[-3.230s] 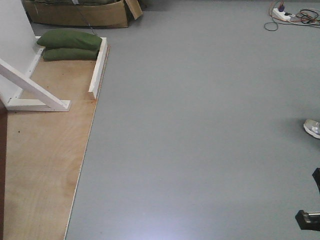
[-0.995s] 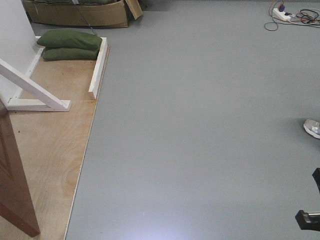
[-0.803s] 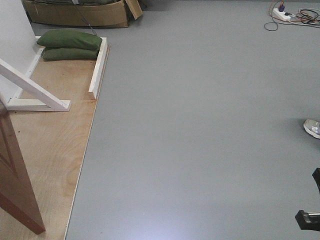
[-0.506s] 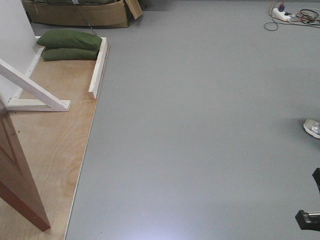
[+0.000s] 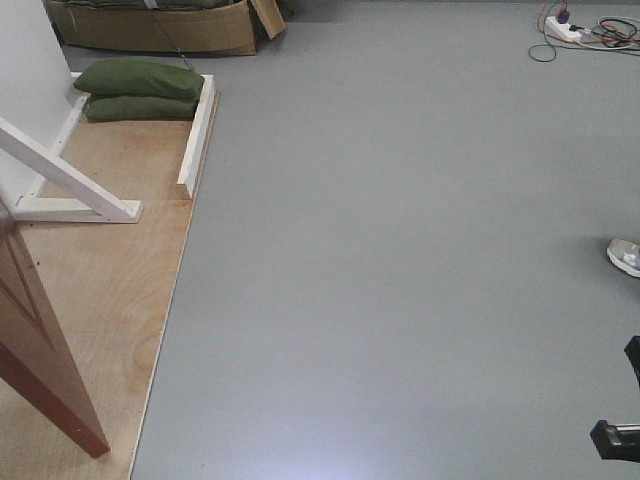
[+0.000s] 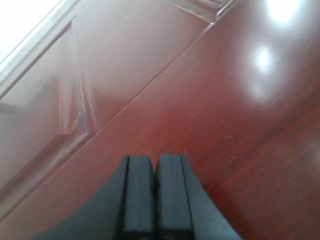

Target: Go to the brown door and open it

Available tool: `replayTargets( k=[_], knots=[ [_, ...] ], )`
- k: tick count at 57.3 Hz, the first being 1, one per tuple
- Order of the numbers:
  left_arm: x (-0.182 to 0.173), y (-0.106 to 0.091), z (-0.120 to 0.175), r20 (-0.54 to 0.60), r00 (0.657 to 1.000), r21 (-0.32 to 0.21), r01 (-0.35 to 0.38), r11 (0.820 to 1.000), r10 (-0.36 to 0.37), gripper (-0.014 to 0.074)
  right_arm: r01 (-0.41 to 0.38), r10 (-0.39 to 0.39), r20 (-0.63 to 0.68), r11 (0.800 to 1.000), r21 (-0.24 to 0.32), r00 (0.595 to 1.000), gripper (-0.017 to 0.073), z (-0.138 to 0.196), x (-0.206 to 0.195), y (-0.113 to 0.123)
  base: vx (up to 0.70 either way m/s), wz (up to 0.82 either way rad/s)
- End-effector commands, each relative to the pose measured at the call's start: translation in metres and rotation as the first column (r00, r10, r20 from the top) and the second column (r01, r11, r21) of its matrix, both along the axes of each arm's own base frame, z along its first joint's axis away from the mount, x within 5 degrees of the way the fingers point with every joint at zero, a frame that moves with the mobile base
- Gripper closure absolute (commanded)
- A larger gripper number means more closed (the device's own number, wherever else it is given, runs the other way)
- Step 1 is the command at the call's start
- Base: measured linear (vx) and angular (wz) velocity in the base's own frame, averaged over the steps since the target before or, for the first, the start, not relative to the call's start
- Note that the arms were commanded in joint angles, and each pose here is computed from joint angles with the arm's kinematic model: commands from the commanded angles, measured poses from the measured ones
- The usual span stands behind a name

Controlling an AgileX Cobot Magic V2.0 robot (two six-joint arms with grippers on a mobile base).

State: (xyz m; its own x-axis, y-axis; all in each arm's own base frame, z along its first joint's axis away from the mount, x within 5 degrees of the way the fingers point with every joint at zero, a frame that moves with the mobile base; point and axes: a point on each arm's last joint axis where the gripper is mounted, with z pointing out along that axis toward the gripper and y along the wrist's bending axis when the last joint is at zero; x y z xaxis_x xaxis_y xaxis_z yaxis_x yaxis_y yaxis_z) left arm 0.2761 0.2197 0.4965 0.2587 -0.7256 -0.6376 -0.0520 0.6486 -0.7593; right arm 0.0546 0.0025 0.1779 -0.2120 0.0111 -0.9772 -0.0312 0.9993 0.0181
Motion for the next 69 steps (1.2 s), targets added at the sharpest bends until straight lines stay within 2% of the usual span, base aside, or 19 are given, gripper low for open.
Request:
replayTargets(
  k=[1, 14, 25, 32, 37, 44, 57, 69],
  knots=[
    [-0.004, -0.02, 0.023, 0.075, 0.997, 0.02, 0.03, 0.999, -0.032, 0.0597, 0.006, -0.005, 0.087, 1.0, -0.004, 0.996, 0.0559, 0.006, 0.001, -0.001, 0.0, 0.0],
    [0.007, -0.036, 0.023, 0.075, 0.993, 0.02, 0.089, 0.996, -0.09, 0.0597, 0.006, -0.005, 0.087, 1.0, -0.004, 0.996, 0.0559, 0.006, 0.001, -0.001, 0.0, 0.0],
    [0.008, -0.04, 0.024, 0.075, 0.992, 0.021, 0.101, 0.995, -0.102, 0.0597, 0.006, -0.005, 0.087, 1.0, -0.004, 0.996, 0.0559, 0.006, 0.001, -0.001, 0.0, 0.0],
    [0.004, -0.04, 0.029, 0.094, 0.994, 0.03, 0.061, 0.998, -0.064, 0.0597, 0.006, -0.005, 0.087, 1.0, -0.004, 0.996, 0.0559, 0.006, 0.001, -0.001, 0.0, 0.0],
    [0.003, -0.036, 0.03, 0.105, 0.994, 0.024, 0.018, 1.0, -0.021, 0.0597, 0.006, -0.005, 0.087, 1.0, -0.004, 0.996, 0.0559, 0.006, 0.001, -0.001, 0.0, 0.0],
    [0.006, -0.031, 0.026, 0.103, 0.995, 0.012, -0.004, 1.0, 0.003, 0.0597, 0.006, -0.005, 0.087, 1.0, -0.004, 0.996, 0.0559, 0.006, 0.001, -0.001, 0.0, 0.0],
    [0.025, -0.027, 0.01, 0.065, 0.997, -0.021, 0.031, 0.999, -0.03, 0.0597, 0.006, -0.005, 0.087, 1.0, -0.004, 0.996, 0.0559, 0.006, 0.001, -0.001, 0.0, 0.0],
    [0.04, -0.043, 0.005, 0.058, 0.995, -0.033, 0.088, 0.996, -0.086, 0.0597, 0.006, -0.005, 0.087, 1.0, -0.004, 0.996, 0.0559, 0.006, 0.001, -0.001, 0.0, 0.0]
  ],
)
